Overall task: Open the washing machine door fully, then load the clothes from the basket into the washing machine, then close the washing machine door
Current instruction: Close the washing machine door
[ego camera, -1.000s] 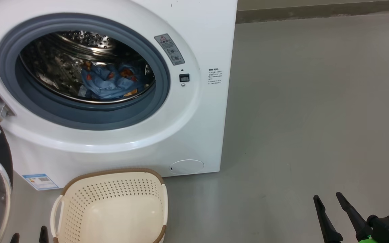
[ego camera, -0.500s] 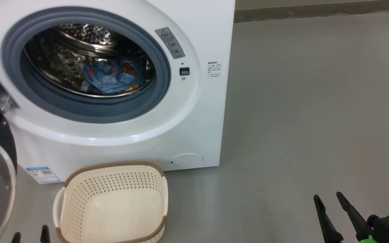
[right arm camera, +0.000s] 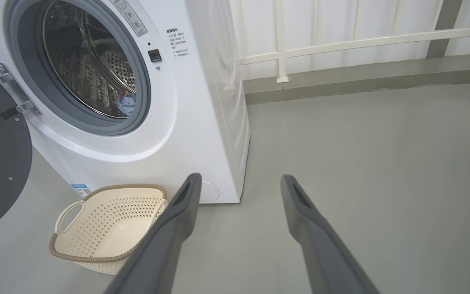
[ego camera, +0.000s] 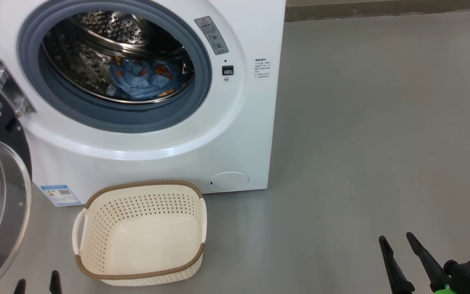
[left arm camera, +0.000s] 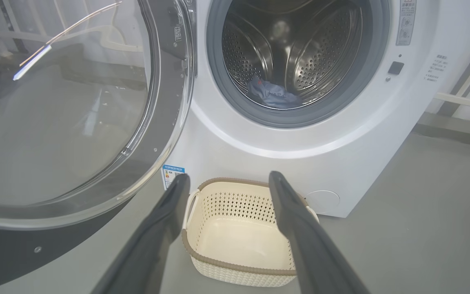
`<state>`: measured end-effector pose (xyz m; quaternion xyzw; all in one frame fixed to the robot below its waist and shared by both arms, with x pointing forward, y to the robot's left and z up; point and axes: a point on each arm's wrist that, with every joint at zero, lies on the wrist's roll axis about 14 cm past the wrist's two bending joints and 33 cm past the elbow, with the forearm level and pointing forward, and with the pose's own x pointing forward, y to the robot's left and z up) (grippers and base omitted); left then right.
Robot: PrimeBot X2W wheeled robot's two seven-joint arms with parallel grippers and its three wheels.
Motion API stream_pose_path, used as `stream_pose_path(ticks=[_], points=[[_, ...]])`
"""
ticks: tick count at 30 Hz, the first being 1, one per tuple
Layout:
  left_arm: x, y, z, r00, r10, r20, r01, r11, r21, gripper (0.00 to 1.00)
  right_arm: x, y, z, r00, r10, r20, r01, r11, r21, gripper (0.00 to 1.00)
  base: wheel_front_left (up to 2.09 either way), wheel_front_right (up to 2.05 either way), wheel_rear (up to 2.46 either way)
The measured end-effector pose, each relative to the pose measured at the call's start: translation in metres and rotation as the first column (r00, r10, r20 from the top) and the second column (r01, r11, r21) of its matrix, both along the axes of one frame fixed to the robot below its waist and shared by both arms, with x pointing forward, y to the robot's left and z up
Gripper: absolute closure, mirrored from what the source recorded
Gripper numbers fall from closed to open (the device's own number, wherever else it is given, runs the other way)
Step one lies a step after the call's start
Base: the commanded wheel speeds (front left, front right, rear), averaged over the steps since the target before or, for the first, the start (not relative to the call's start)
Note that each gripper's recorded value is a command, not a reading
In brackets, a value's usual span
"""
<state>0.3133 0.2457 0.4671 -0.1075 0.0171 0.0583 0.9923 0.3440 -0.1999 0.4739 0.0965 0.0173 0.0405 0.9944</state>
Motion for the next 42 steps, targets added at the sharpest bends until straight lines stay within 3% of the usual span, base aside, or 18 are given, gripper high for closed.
stream_pose_path(ticks=[11,20,31,42], points=[[-0.013,0.012,0.0,0.999,0.051,0.003,-0.051,0.999,-0.008,0.0,0.009,0.018,0.001,0.998,0.06,0.004,-0.06,0.998,-0.002,0.0,0.0,0.0,0.0],[-0.04,0.04,0.001,0.983,0.184,0.011,-0.184,0.982,-0.035,0.0,0.017,0.071,-0.005,0.975,0.22,-0.014,-0.22,0.975,0.008,0.0,0.0,0.0,0.0],[-0.094,0.08,0.003,0.924,0.381,0.023,-0.379,0.924,-0.057,0.0,0.031,0.155,0.003,0.89,0.455,0.009,-0.455,0.89,0.011,0.0,0.0,0.0,0.0],[-0.163,0.107,-0.002,0.831,0.556,0.015,-0.553,0.829,-0.077,0.0,0.027,0.221,0.005,0.784,0.62,0.012,-0.62,0.784,0.02,0.0,0.0,0.0,0.0]])
